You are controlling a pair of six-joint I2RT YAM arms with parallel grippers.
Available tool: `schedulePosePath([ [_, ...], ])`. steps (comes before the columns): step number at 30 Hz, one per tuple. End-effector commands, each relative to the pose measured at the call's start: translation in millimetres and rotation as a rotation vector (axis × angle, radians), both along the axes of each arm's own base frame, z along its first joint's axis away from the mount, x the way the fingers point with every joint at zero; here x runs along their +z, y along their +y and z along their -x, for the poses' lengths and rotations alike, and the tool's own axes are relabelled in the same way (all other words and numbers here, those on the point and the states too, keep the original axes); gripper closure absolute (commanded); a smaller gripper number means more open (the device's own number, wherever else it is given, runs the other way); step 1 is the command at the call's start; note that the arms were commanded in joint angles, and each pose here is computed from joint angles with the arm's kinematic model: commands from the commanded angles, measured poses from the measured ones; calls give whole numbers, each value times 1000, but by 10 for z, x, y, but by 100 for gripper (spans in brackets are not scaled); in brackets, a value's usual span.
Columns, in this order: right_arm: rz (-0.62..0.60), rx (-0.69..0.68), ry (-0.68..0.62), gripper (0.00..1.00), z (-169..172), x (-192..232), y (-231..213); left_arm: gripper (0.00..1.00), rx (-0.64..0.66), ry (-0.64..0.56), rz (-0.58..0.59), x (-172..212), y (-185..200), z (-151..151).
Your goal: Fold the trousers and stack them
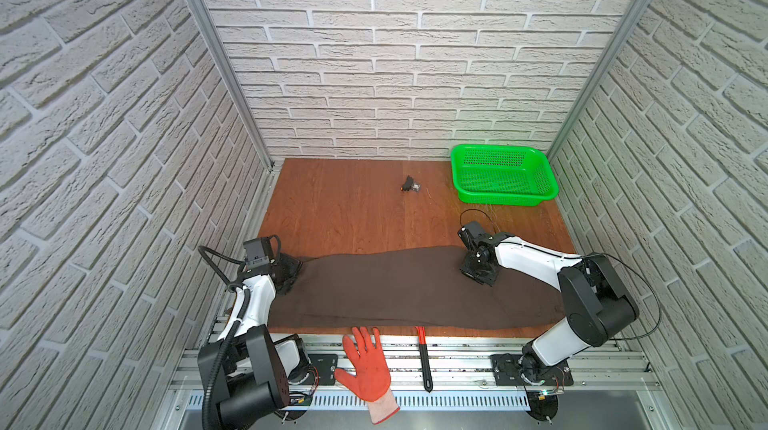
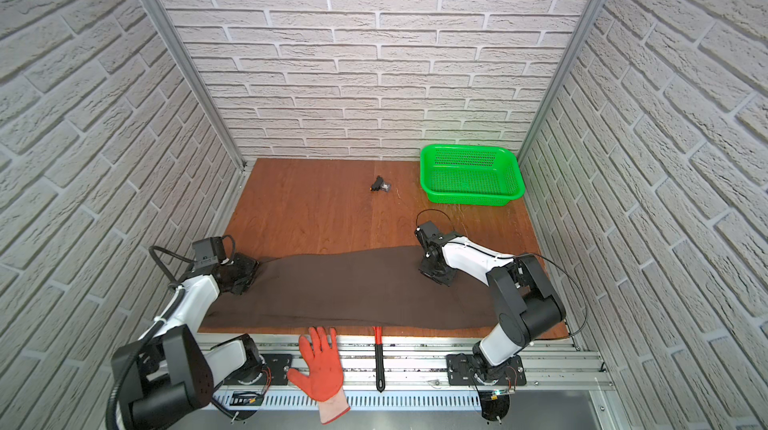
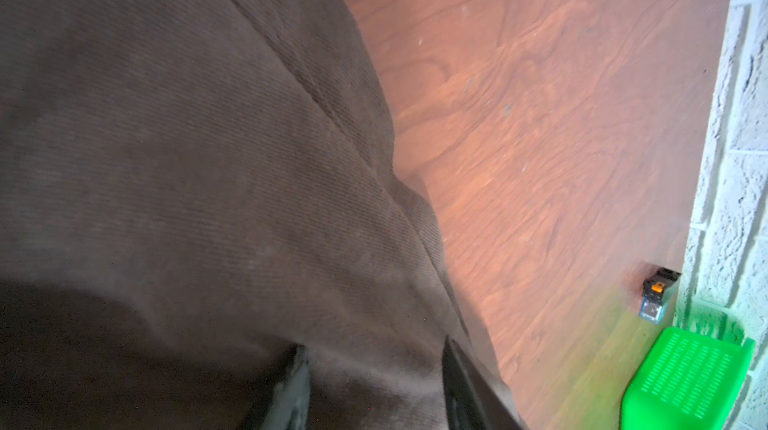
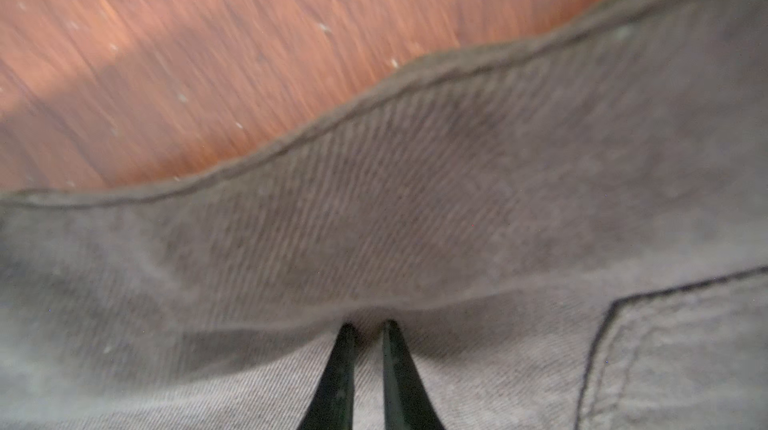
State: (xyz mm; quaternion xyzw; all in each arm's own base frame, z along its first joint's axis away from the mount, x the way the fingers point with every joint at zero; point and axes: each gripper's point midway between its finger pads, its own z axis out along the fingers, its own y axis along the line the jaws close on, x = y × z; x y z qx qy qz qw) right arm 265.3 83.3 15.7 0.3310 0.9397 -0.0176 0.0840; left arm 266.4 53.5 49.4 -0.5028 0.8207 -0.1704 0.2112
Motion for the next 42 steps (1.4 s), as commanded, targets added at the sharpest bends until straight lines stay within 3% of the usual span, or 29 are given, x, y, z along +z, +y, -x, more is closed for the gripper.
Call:
schedulePosePath([
  [1,32,-70,-37,86,-190,-170,-113,48,13,184,-64,-431,124,214],
  [10,60,-209,-89,88,-608,-117,-479,47,-109,147,-41,-479,14,-642],
  [14,41,-248,-87,88,-687,-112,-518,45,-129,123,-44,-391,-12,-836],
  [20,53,-235,-106,88,-726,39,-618,34,-174,50,-176,232,161,-911],
  [24,15,-82,-122,80,-832,293,-383,22,-193,-45,-282,868,305,-936],
  [28,11,44,-124,71,-761,489,-163,19,-198,-35,-378,1235,549,-871],
  [32,-23,82,-101,71,-590,445,-51,24,-186,41,-378,1167,880,-807],
  [37,-10,99,-17,82,-360,210,-70,30,-226,148,-295,767,1079,-846],
  [42,42,79,67,89,-150,29,-194,29,-236,194,-241,513,1136,-940],
])
